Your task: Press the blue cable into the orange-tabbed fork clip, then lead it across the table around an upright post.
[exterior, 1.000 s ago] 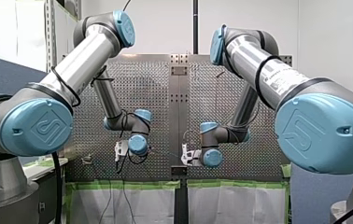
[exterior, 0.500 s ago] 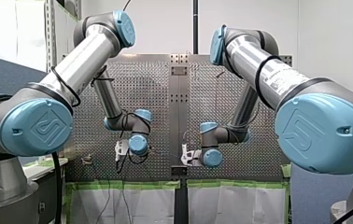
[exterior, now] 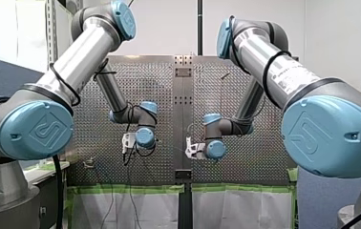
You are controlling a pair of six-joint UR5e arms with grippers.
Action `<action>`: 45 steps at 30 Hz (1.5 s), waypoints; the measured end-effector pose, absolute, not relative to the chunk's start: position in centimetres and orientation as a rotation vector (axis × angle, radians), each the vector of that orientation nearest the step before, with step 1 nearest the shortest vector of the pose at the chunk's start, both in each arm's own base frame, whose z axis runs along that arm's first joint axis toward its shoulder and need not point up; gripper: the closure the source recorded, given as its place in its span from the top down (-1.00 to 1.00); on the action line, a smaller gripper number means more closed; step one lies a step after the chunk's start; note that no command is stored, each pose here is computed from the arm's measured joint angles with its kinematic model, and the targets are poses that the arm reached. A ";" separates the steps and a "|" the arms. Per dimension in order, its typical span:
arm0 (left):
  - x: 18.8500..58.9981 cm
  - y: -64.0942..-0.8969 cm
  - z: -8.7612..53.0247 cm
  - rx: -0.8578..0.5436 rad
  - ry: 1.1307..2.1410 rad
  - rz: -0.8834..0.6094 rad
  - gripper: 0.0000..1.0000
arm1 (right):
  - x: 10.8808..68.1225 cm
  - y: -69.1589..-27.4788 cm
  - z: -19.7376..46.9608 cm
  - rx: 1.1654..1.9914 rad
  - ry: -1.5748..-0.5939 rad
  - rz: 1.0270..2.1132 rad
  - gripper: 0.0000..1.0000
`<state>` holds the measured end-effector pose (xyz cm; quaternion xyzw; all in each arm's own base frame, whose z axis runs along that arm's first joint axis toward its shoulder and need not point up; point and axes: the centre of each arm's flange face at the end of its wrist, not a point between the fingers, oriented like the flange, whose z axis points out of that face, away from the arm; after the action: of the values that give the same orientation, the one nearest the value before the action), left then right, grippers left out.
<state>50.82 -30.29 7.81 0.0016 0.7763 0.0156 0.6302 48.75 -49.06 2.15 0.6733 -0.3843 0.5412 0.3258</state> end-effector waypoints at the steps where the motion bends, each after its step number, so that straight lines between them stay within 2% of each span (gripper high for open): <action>1: 50.9 -30.4 8.3 0.003 1.770 0.031 -1.00 | 48.8 -49.2 2.9 1.759 -1.006 1.423 -1.00; 9: 50.9 -31.0 12.0 -0.005 1.719 0.004 -1.00 | 49.2 -49.8 8.6 1.695 -0.978 1.479 -1.00; 19: 50.9 -31.9 14.2 0.007 1.705 -0.002 -1.00 | 49.3 -50.2 14.7 1.616 -0.944 1.542 -1.00; 30: 51.0 -32.5 18.9 -0.010 1.643 -0.035 -1.00 | 49.5 -50.2 18.8 1.562 -0.912 1.585 -1.00; 45: 51.4 -34.1 21.9 -0.001 1.627 -0.057 -1.00 | 49.6 -50.2 22.4 1.528 -0.886 1.608 -1.00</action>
<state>51.42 -34.08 21.89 -0.0005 0.7267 -0.0255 0.6865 49.62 -50.20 22.38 0.5948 -0.3450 0.6260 0.3678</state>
